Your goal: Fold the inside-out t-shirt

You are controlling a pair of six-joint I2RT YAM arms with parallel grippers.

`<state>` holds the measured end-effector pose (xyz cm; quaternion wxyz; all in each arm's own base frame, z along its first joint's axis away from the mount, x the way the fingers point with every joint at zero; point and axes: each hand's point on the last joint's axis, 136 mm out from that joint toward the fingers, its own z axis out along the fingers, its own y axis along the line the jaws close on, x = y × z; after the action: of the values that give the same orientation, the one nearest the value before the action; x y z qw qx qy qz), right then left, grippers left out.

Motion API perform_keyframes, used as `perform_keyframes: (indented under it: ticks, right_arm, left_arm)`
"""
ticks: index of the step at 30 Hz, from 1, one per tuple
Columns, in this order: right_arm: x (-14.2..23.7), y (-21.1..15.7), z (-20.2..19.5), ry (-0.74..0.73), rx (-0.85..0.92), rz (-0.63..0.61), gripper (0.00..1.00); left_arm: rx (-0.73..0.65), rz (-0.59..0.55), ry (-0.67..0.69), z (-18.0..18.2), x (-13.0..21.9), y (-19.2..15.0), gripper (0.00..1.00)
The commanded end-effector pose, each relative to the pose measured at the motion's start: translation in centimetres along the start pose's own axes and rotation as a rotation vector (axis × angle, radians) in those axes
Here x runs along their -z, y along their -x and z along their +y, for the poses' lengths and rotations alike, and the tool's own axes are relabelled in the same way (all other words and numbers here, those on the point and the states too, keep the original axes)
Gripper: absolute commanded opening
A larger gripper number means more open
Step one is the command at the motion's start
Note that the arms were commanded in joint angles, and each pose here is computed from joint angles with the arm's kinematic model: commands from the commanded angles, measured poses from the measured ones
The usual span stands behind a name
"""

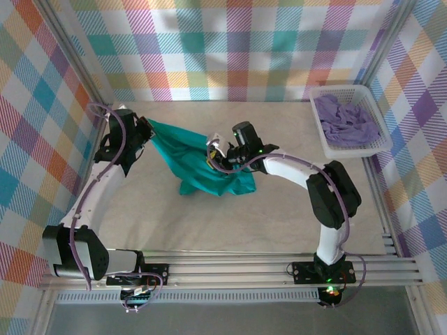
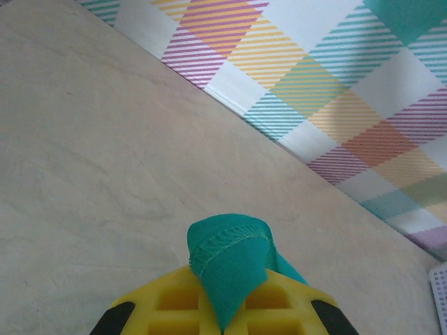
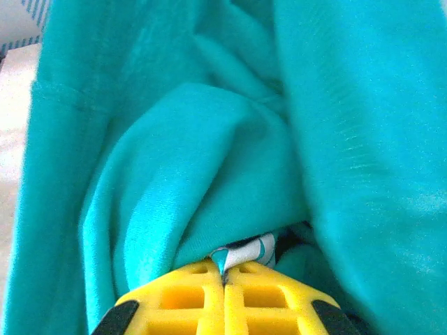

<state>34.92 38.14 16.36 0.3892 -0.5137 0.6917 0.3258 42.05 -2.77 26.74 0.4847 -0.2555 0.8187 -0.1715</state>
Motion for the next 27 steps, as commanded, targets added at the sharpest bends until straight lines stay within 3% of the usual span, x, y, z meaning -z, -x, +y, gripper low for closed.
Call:
perform_keyframes:
  ticks: [1, 9, 14, 18, 22, 25, 27]
  right_arm:
    - [2.4, 4.2, -1.2, -0.084, 0.099, -0.111, 0.0]
    - [6.6, 13.2, -3.4, -0.246, 0.155, -0.308, 0.0]
    - [12.3, 17.3, -4.2, -0.369, 0.156, -0.464, 0.0]
    - [14.5, 17.5, -3.2, -0.302, 0.146, -0.546, 0.0]
    - [12.2, 15.4, -2.0, -0.191, 0.166, -0.478, 0.0]
    - [10.6, 12.9, -2.7, -0.229, 0.188, -0.387, 0.0]
    - [9.7, 11.5, -3.0, -0.228, 0.176, -0.357, 0.0]
  left_arm:
    - [0.026, -0.02, 0.006, 1.0, -0.1, -0.3, 0.0]
    - [0.032, 0.119, -0.073, 1.0, -2.6, -5.8, 0.0]
    - [0.05, 0.151, 0.049, 5.4, -3.7, -8.1, 0.0]
    - [0.111, 0.195, 0.109, 8.7, -4.8, -10.7, 0.0]
    - [0.13, 0.293, 0.097, 9.7, -5.9, -14.7, 0.0]
    - [0.13, 0.323, 0.066, 9.8, -5.7, -16.0, 0.0]
    - [0.118, 0.315, 0.03, 9.0, -5.1, -15.6, 0.21]
